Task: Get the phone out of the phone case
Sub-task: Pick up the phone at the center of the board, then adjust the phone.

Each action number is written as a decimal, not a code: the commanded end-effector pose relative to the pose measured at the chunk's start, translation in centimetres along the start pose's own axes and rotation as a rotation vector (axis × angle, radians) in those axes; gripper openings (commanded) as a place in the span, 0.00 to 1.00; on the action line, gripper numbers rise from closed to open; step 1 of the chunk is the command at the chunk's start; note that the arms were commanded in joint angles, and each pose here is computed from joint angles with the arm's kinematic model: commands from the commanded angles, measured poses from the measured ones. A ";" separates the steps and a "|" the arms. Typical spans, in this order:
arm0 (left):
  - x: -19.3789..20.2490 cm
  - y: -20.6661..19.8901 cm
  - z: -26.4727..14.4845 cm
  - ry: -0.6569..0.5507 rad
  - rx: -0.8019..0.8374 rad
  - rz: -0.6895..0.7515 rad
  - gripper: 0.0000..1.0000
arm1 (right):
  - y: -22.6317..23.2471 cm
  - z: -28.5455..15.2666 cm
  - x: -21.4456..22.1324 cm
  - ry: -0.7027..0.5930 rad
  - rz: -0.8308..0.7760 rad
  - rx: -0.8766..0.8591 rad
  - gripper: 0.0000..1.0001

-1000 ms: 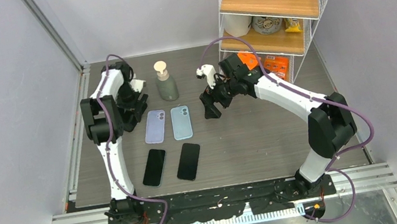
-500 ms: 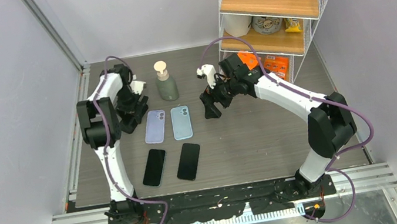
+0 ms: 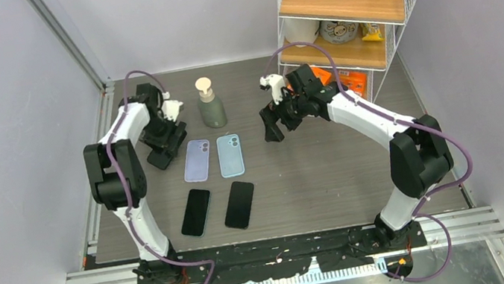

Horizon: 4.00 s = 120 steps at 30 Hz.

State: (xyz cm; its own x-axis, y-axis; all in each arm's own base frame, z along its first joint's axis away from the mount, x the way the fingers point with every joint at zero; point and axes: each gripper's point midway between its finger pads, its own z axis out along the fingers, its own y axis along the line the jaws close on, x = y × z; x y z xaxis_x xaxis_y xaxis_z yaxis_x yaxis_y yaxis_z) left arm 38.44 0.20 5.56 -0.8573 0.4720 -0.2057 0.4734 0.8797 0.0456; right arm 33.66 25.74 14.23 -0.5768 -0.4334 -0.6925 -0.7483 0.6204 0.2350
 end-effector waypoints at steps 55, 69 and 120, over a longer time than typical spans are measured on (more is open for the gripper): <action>-5.6 -23.5 -16.2 -0.799 -0.090 0.595 0.00 | 9.3 -5.1 -6.1 -0.277 -0.037 -0.377 0.96; -7.1 -24.5 -17.3 -0.829 -0.150 0.590 0.00 | 10.2 -3.4 -5.8 -0.271 0.035 -0.500 0.83; -0.5 -29.9 -25.4 -0.902 0.490 0.782 1.00 | 12.9 -12.9 -3.0 -0.261 -0.564 -0.399 0.05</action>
State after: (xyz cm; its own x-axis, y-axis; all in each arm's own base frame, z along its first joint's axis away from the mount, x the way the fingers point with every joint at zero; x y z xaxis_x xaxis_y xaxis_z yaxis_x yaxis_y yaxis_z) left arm 23.50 -22.72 27.35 0.0003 0.5470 -0.8371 0.8857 0.3885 0.2542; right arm 24.25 26.12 23.45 -0.2510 -0.4387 -0.8629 -0.9634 0.1994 0.1789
